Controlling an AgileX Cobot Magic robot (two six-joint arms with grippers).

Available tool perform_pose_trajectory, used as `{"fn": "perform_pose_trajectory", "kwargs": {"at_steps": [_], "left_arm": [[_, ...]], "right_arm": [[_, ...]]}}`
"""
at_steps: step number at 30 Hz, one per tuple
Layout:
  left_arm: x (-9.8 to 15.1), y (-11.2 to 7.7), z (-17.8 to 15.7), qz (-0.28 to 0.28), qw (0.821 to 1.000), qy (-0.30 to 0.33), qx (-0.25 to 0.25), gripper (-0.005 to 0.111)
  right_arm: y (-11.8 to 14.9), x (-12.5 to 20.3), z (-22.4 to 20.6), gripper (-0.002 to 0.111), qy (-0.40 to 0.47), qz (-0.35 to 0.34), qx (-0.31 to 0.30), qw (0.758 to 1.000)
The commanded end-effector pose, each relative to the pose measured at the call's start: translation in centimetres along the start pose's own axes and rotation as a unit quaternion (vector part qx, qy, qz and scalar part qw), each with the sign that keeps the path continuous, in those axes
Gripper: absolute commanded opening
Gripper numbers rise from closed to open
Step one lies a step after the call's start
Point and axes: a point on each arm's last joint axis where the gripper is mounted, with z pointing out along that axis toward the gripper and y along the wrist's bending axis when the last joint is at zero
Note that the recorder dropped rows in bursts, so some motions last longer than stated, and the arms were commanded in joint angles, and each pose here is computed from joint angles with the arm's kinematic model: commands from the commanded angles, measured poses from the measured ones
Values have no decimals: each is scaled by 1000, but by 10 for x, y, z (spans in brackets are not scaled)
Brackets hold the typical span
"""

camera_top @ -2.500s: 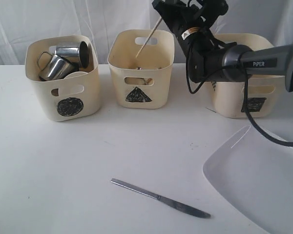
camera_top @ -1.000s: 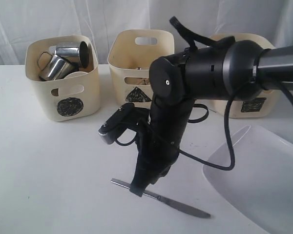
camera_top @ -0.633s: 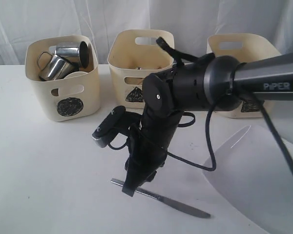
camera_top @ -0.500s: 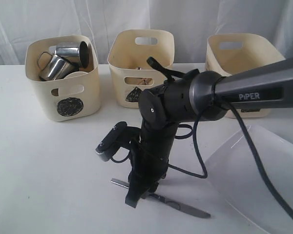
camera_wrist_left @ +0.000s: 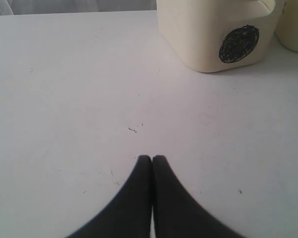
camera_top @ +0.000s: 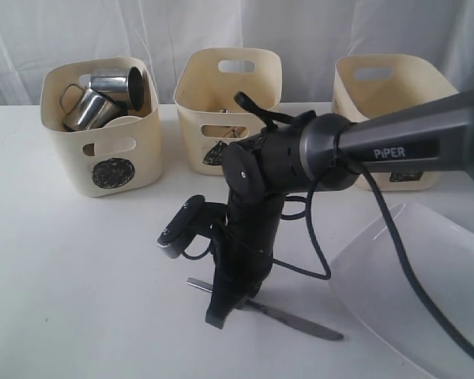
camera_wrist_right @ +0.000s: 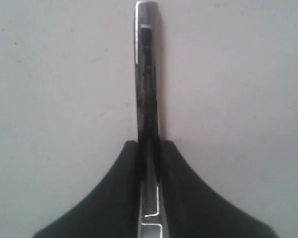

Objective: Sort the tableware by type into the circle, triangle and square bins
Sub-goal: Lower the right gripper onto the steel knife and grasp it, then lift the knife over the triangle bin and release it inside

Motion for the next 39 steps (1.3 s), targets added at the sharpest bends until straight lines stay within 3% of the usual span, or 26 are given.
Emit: {"fn": "perform_pose_trajectory", "kwargs": {"at_steps": [1, 8, 13, 19, 25, 27, 29, 32, 37, 39], "left_arm": [[1, 0, 0, -1, 1000, -2, 2, 0], [1, 0, 0, -1, 1000, -2, 2, 0], [1, 0, 0, -1, 1000, -2, 2, 0], [1, 0, 0, -1, 1000, -2, 2, 0], [1, 0, 0, -1, 1000, -2, 2, 0], [1, 0, 0, -1, 1000, -2, 2, 0], [1, 0, 0, -1, 1000, -2, 2, 0], [1, 0, 0, -1, 1000, -2, 2, 0], [1, 0, 0, -1, 1000, -2, 2, 0], [1, 0, 0, -1, 1000, -2, 2, 0]], "right_arm": [[9, 20, 44, 0, 99, 12, -60, 993], [11, 15, 17, 0, 97, 0, -63, 993], [6, -8, -50, 0, -21, -20, -3, 1000], [0, -28, -122, 0, -193, -4, 79, 978], [-10, -30, -136, 0, -260, 46, 66, 962], [-25, -30, -143, 0, -314, 96, 63, 942], [-46, -28, -156, 0, -385, 169, 61, 905], [-86, -13, -173, 0, -469, 288, 67, 832], [-135, 17, -191, 0, -533, 402, 104, 737], [-144, 24, -193, 0, -545, 429, 107, 712]]}}
